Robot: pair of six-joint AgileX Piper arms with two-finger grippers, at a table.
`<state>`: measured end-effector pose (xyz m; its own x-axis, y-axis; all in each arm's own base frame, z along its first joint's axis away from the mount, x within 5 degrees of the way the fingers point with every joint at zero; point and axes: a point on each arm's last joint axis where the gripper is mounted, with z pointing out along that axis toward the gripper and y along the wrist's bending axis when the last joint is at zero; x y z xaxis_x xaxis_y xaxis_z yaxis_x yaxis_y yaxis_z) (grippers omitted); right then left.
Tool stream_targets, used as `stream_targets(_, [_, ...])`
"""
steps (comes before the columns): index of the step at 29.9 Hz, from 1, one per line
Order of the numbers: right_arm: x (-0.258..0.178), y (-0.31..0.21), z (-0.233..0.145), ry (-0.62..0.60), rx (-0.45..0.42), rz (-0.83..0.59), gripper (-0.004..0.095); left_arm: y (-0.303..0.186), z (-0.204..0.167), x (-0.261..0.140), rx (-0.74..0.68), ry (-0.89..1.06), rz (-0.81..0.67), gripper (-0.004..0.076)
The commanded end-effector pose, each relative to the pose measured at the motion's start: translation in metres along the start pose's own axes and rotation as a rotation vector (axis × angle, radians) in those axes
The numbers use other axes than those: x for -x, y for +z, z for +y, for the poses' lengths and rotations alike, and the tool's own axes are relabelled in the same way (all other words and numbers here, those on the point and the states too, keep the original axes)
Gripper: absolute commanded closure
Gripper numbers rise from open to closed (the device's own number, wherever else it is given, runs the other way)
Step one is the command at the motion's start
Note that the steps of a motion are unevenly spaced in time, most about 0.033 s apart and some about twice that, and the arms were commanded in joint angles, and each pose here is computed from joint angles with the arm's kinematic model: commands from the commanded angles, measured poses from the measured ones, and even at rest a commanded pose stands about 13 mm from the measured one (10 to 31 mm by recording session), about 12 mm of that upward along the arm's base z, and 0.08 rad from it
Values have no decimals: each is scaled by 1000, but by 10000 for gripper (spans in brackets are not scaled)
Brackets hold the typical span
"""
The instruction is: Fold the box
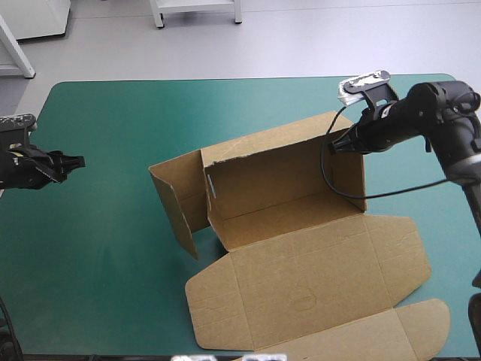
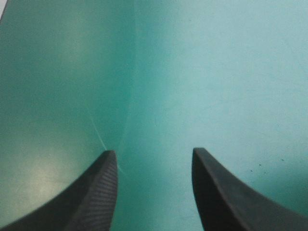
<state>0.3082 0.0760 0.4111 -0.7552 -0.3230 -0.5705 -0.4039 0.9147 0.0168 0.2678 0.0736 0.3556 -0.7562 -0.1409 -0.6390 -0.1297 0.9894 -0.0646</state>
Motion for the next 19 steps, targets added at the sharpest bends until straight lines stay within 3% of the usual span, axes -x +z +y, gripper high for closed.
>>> stream_targets(1, [13,-1,-4,23,-21,-1,927,-15,-2,10,-4,-4,-78,377])
stream_targets(9, [30,69,-14,65,21,110,927,-14,-3,7,-13,-1,-47,377])
stream_targets(15, [38,92,-19,53,20,128,908,-14,-3,6,-17,-4,-43,377])
stream_targets(19, [51,91,-22,37,4,58,743,-12,-3,7,-18,-5,-37,377])
